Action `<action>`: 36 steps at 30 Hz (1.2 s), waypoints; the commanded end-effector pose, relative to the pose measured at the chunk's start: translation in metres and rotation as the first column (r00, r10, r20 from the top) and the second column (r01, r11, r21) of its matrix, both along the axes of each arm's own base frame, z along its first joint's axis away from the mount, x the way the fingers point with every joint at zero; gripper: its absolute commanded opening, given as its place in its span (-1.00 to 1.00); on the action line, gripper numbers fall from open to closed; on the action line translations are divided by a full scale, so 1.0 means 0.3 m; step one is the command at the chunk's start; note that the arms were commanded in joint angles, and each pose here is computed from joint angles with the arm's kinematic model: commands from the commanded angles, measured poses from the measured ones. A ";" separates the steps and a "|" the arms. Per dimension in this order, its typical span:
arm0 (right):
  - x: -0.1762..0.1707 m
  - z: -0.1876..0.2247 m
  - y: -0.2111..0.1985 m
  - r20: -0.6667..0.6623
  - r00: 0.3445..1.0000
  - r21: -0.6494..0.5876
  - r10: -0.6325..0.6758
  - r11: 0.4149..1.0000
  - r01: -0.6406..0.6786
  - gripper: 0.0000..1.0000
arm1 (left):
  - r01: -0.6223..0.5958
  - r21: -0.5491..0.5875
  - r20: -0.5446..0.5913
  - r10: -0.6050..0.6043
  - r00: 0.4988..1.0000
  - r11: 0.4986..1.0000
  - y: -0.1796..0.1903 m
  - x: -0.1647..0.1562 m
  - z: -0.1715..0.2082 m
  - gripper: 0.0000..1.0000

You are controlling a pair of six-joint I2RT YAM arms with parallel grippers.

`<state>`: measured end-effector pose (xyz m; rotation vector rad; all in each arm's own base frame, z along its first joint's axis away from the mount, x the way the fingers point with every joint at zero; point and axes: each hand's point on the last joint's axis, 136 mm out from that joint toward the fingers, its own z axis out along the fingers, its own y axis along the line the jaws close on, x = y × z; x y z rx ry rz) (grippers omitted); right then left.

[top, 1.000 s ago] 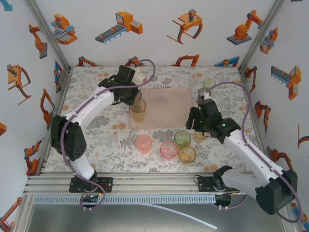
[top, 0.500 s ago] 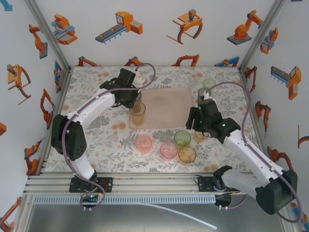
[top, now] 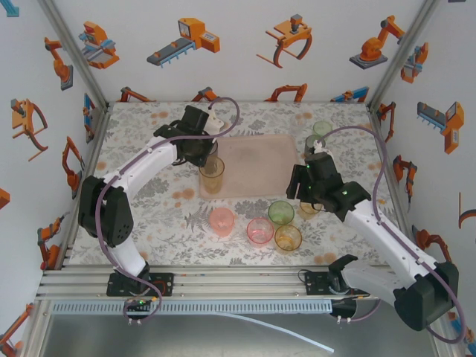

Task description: Place the glasses into the tray

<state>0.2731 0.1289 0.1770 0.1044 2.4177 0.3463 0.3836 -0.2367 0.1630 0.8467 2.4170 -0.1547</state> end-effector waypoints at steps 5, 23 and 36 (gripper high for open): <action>-0.006 0.010 -0.024 0.014 1.000 -0.006 -0.028 1.000 0.028 0.21 | 0.005 0.016 -0.022 -0.005 1.000 1.000 0.009 -0.024 -0.014 -0.74; -0.007 -0.010 -0.022 0.012 1.000 -0.003 -0.025 1.000 0.025 0.22 | -0.007 0.044 -0.015 0.008 1.000 0.999 0.047 -0.049 0.026 -0.75; -0.017 -0.018 -0.031 0.014 0.999 -0.005 -0.030 1.000 0.030 0.22 | -0.015 0.055 -0.015 0.016 1.000 0.998 0.061 -0.057 0.024 -0.62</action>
